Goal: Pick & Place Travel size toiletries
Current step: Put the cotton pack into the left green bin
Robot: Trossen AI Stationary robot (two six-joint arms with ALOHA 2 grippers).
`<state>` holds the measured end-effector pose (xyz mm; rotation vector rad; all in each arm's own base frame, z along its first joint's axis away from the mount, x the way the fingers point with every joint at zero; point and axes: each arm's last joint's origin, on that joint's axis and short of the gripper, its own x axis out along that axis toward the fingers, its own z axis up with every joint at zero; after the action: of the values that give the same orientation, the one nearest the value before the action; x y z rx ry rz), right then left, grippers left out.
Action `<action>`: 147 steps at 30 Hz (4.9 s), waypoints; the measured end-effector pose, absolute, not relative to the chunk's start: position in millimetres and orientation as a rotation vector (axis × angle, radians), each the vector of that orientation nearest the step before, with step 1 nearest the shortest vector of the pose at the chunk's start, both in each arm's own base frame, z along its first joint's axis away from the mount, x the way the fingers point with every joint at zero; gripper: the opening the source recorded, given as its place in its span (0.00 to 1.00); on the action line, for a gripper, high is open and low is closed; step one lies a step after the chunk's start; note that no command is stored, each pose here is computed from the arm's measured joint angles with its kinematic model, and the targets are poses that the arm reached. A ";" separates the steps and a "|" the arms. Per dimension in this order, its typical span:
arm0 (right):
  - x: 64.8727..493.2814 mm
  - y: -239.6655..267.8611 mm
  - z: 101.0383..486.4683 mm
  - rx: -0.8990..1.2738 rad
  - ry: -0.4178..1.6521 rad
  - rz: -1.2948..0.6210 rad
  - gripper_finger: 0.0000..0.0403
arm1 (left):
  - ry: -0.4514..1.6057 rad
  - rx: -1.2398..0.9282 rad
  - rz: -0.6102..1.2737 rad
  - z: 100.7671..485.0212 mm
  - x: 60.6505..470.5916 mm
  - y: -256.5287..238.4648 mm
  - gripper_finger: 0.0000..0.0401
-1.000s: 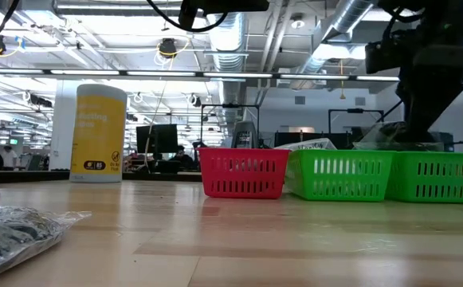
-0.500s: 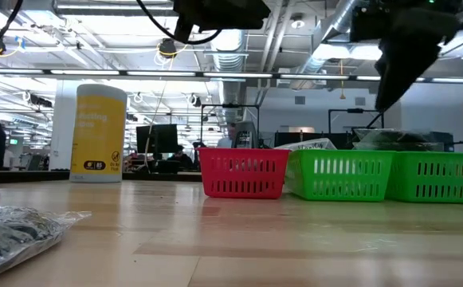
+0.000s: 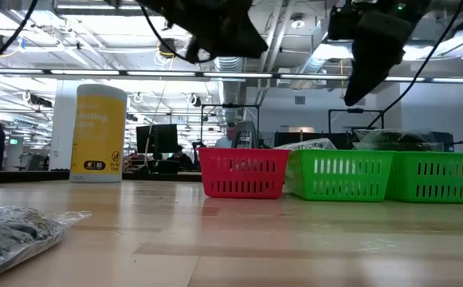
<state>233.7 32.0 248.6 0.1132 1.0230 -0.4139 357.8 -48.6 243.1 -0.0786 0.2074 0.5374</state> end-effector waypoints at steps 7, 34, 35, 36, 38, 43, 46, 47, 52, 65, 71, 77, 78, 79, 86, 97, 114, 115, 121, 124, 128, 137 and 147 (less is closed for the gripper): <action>237.4 32.8 250.6 0.075 0.994 -0.374 0.41 | 0.250 -0.158 0.449 240.7 364.3 16.3 0.21; 246.0 35.0 255.7 -0.032 0.917 -0.285 0.40 | 0.368 -0.310 0.453 193.4 330.6 131.9 0.21; 246.2 35.0 255.8 -0.032 0.915 -0.284 0.40 | 0.373 -0.312 0.449 188.7 332.1 133.2 0.21; 246.5 35.1 256.0 -0.032 0.911 -0.283 0.40 | 0.372 -0.315 0.441 184.3 334.0 134.7 0.21; 246.7 35.1 256.1 -0.032 0.909 -0.282 0.40 | 0.367 -0.318 0.429 174.3 338.5 136.5 0.21; 246.6 35.1 256.1 -0.032 0.910 -0.283 0.40 | 0.342 -0.310 0.416 155.5 347.1 139.7 0.21; 246.7 35.1 256.1 -0.032 0.909 -0.283 0.40 | 0.347 -0.311 0.420 144.5 349.7 142.0 0.21; 246.6 35.1 256.1 -0.033 0.910 -0.282 0.40 | 0.361 -0.314 0.422 140.1 351.0 142.8 0.21; 247.4 35.3 256.6 -0.050 0.903 -0.271 0.39 | 0.382 -0.318 0.422 125.9 367.3 148.3 0.21; 247.1 35.2 256.4 -0.055 0.908 -0.270 0.39 | 0.406 -0.280 0.419 122.4 375.0 154.9 0.21; 247.1 35.2 256.4 -0.055 0.908 -0.270 0.39 | 0.417 -0.280 0.427 121.5 373.0 158.2 0.21; 247.0 35.2 256.3 -0.055 0.908 -0.270 0.39 | 0.510 -0.311 0.467 113.6 365.7 163.0 0.21; 247.0 35.2 256.3 -0.055 0.909 -0.270 0.39 | 0.536 -0.334 0.467 111.0 363.4 164.1 0.21; 247.0 35.2 256.3 -0.055 0.909 -0.270 0.39 | 0.550 -0.345 0.466 109.2 361.6 164.6 0.21; 247.0 35.2 256.3 -0.055 0.909 -0.270 0.38 | 0.575 -0.323 0.424 107.8 363.2 158.5 0.21; 247.0 35.2 256.3 -0.066 0.910 -0.265 0.37 | 0.649 -0.324 0.390 102.8 360.1 155.4 0.10; 246.9 35.2 256.0 -0.069 0.911 -0.263 0.33 | 0.567 -0.301 0.353 137.1 358.2 153.8 0.00; 246.9 35.2 256.0 -0.069 0.911 -0.264 0.33 | 0.560 -0.294 0.358 140.9 357.9 153.0 0.00; 247.0 35.2 256.1 -0.069 0.911 -0.264 0.33 | 0.542 -0.254 0.377 165.8 353.0 146.5 0.00; 247.0 35.2 256.1 -0.069 0.911 -0.264 0.32 | 0.528 -0.215 0.394 179.1 351.3 140.2 0.00; 247.0 35.2 256.1 -0.069 0.911 -0.263 0.32 | 0.484 -0.185 0.404 200.2 348.7 129.7 0.00; 247.3 35.2 256.3 -0.048 0.905 -0.273 0.32 | 0.407 -0.116 0.383 233.4 347.0 96.7 0.00; 255.7 36.8 262.9 -0.013 0.795 -0.264 0.32 | 0.387 -0.029 0.386 242.3 352.5 51.9 0.00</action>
<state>255.7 36.8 262.9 -0.0132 0.7953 -0.2636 352.5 51.9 242.3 -0.0293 0.3871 0.3859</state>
